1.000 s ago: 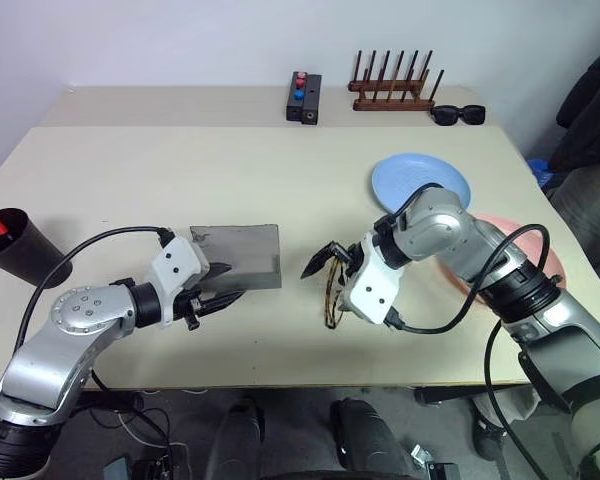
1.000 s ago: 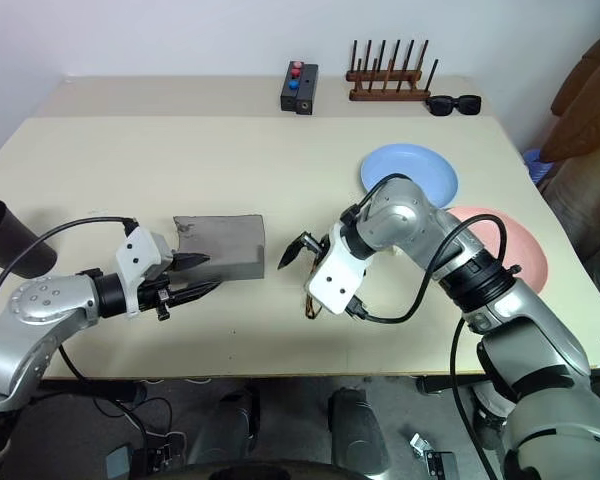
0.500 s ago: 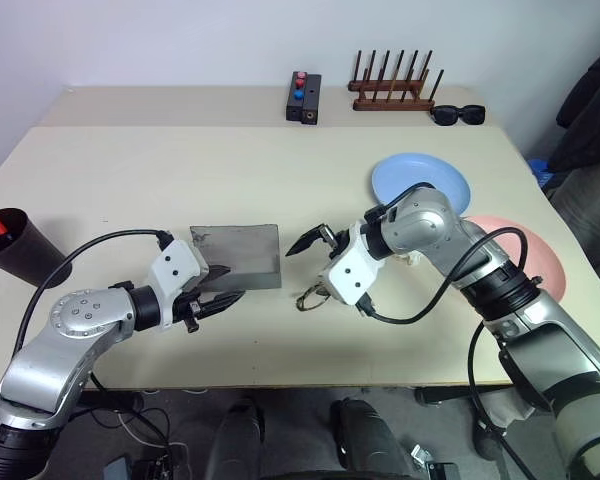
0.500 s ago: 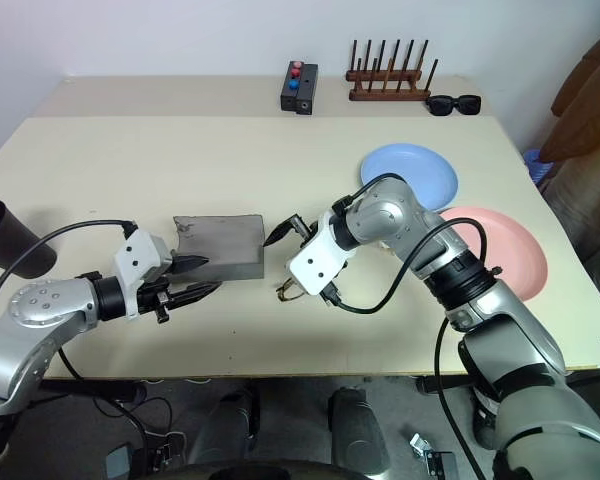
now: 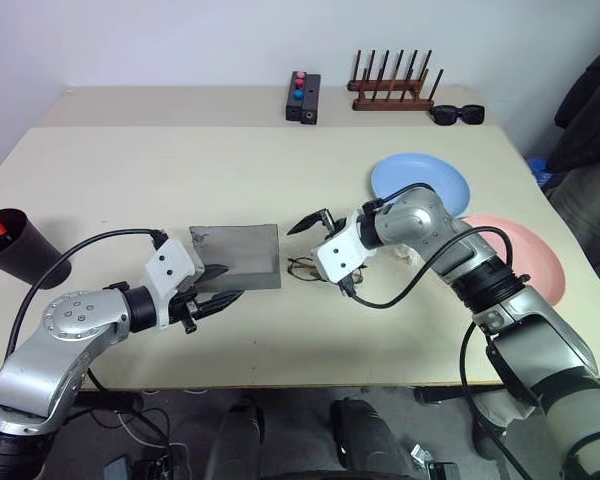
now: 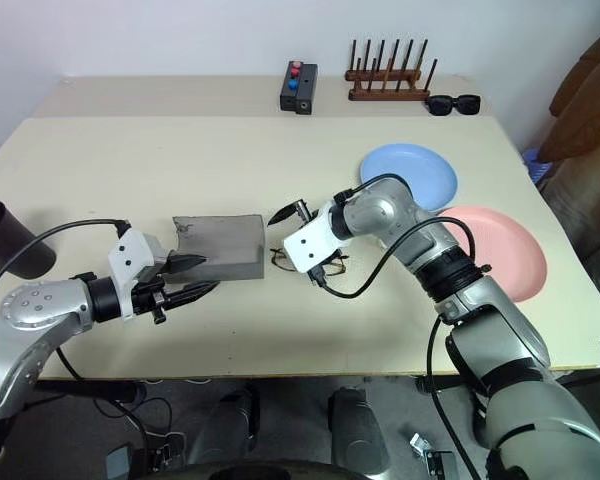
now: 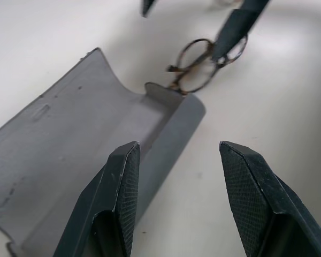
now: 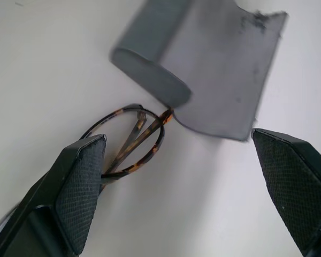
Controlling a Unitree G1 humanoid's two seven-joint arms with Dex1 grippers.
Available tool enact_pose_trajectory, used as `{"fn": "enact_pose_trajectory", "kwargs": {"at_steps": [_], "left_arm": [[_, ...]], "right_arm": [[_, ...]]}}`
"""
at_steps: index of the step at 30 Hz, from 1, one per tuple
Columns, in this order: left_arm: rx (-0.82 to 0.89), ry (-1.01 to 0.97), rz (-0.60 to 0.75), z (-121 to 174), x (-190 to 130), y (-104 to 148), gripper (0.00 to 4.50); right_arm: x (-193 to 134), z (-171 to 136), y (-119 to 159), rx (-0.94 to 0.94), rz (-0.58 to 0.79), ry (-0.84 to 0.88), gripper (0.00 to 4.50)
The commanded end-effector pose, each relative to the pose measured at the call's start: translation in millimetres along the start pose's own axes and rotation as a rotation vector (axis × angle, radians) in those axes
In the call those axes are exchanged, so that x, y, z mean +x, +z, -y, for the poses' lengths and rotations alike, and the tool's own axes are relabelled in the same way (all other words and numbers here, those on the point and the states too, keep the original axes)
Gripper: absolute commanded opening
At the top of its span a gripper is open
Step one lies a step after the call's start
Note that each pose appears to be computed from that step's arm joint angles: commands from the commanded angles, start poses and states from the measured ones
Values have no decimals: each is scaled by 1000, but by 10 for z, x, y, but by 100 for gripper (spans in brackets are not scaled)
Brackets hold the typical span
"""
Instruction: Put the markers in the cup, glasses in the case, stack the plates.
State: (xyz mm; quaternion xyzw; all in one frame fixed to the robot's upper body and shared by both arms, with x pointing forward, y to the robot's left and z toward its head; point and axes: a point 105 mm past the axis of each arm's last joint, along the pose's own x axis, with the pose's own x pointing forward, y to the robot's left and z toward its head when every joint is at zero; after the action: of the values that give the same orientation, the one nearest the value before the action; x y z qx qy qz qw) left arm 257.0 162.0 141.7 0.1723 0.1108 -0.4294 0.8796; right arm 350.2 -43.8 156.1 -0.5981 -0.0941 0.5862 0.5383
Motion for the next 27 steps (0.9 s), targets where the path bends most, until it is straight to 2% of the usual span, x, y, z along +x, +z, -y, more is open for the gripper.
{"fn": "enact_pose_trajectory", "kwargs": {"at_steps": [1, 5, 11, 15, 20, 23, 27], "left_arm": [[30, 0, 29, 13, -47, 108, 240], [27, -2, 26, 20, -50, 102, 240], [23, -10, 20, 34, -41, 85, 240], [23, -18, 19, 33, -25, 88, 240], [24, -21, 20, 27, -16, 94, 240], [24, -23, 18, 29, -18, 91, 240], [20, -23, 15, 44, -30, 88, 240]], "right_arm": [[-147, 171, 19, 68, 21, -71, 443], [-289, 199, -27, 229, 36, -106, 443], [-435, 20, -107, 396, 58, -98, 443], [-421, -122, -201, 526, 53, -116, 443], [-389, -185, -352, 586, 12, -152, 443], [-383, -163, -404, 661, 30, -182, 443], [-393, -147, -458, 851, 99, -201, 443]]}}
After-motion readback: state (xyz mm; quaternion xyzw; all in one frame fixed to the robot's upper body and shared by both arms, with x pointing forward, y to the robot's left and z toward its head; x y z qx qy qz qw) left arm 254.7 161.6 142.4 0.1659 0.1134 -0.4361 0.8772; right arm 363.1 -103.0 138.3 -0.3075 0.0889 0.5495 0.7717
